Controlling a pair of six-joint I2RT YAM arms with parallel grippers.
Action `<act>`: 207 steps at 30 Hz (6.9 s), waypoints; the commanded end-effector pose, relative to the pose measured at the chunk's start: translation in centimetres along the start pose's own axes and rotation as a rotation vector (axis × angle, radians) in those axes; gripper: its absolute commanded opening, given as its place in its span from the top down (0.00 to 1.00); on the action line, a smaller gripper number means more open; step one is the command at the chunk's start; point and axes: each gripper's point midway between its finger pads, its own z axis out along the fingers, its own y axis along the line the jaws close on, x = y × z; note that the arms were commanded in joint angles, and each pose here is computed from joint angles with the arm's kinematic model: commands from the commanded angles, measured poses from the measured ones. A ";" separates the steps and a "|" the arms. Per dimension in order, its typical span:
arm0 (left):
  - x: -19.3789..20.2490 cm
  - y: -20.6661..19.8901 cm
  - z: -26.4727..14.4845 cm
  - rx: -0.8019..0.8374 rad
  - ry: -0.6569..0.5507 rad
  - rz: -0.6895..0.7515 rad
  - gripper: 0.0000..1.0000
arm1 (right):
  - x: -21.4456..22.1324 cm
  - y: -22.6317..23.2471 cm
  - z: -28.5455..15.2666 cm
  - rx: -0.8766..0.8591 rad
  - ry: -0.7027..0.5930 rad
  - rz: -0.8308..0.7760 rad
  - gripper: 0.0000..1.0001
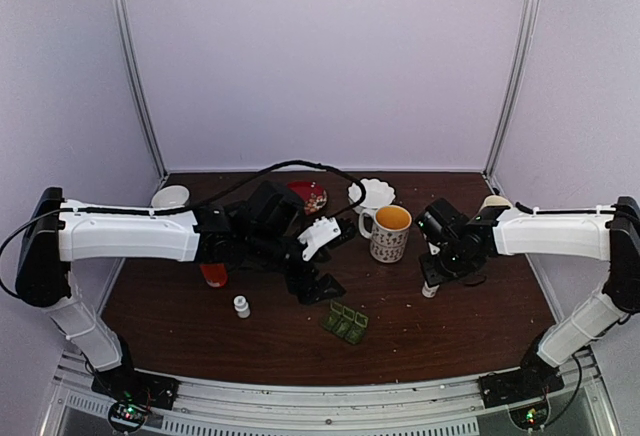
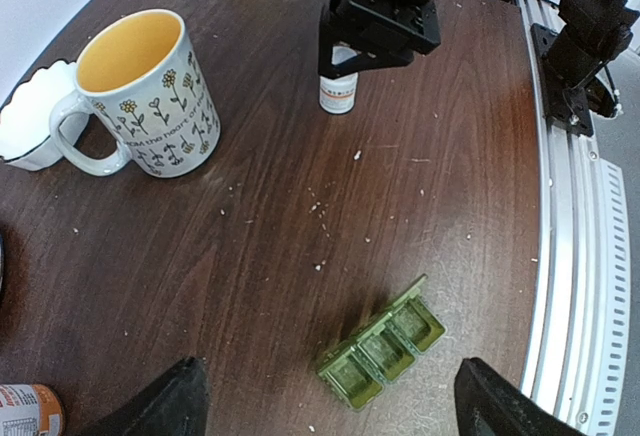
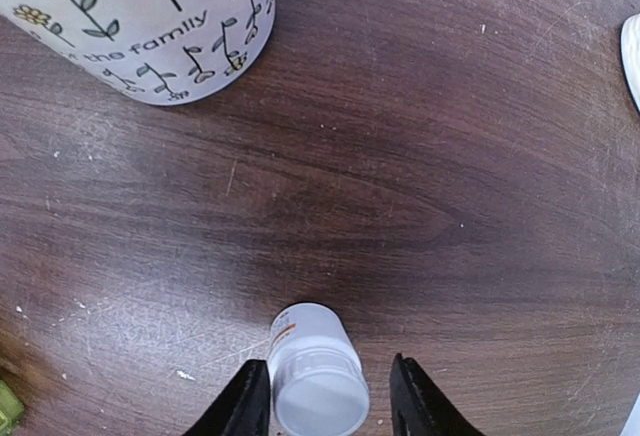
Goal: Sort the pills into containers
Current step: Pick up the pill bottle from the center of the board, then unscrew the lid of the pill bottle.
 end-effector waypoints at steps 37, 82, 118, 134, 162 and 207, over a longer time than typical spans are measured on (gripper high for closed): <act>-1.0 0.4 -0.5 -0.017 -0.024 -0.034 0.12 | 0.4 0.0 0.4 -0.008 0.045 -0.017 0.68; -11.3 -3.4 -12.7 -0.229 -0.807 0.487 0.33 | -8.1 17.8 -30.3 -1.346 -0.559 -0.151 0.80; -15.7 -11.0 -17.5 0.672 -0.639 0.038 0.97 | -2.1 17.3 -29.3 -0.940 -1.151 -1.207 0.92; -15.7 -11.7 -17.7 0.752 -0.565 0.008 0.98 | -3.6 16.5 -26.0 -0.131 -1.390 -1.920 0.99; -14.1 -9.7 -17.8 0.627 -0.532 0.042 0.98 | -1.5 13.9 -33.5 -0.623 -1.516 -1.059 0.00; -11.2 -4.6 -17.1 -0.026 -0.690 0.486 0.93 | -6.1 19.7 -33.2 -1.323 -0.411 -0.064 0.38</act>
